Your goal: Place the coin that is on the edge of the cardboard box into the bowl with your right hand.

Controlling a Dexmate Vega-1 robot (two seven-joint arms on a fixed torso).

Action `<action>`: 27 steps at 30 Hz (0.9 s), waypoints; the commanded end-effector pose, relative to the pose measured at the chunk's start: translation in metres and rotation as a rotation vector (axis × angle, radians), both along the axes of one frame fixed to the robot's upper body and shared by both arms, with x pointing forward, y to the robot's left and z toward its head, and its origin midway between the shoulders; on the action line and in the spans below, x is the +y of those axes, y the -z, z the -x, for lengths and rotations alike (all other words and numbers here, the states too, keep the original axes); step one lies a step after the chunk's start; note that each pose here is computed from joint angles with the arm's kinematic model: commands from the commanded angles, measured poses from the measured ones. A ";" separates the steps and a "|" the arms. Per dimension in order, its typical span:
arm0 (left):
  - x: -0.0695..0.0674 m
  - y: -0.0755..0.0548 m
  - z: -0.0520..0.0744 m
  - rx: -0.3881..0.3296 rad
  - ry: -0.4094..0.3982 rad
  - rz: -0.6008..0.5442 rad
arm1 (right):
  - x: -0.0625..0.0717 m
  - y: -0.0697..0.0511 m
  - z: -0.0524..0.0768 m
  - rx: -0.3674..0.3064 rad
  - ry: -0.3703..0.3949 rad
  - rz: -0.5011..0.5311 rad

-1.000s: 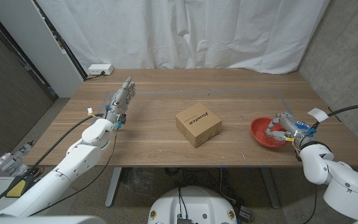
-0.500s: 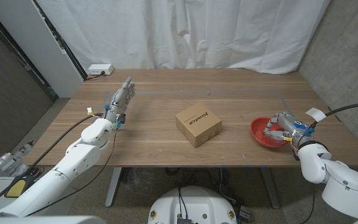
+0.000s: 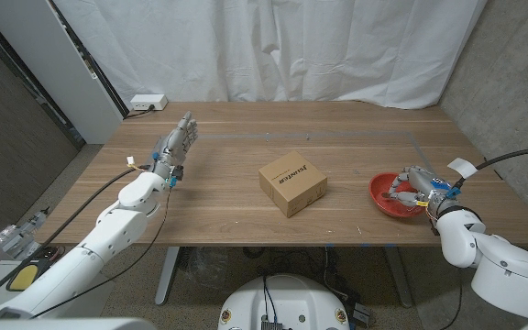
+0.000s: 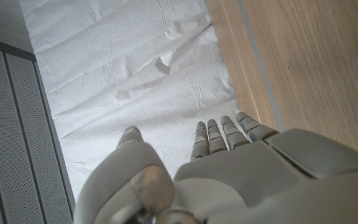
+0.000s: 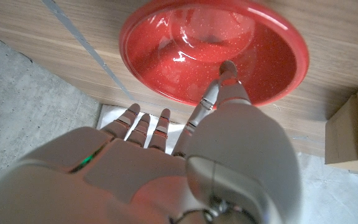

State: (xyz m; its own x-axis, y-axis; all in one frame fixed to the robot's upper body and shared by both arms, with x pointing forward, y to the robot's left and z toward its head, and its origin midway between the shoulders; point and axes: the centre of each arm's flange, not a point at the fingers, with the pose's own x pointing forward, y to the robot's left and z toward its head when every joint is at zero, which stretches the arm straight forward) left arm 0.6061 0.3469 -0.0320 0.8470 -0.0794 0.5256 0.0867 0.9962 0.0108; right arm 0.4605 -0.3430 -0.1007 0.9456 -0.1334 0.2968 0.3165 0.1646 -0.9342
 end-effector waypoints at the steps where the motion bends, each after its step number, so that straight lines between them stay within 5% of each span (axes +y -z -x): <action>1: -0.001 -0.005 -0.007 -0.002 0.009 -0.004 | 0.000 0.001 0.000 0.015 0.011 0.000; 27: 0.001 0.001 0.005 -0.010 0.003 0.005 | 0.002 -0.011 0.017 -0.067 -0.012 0.007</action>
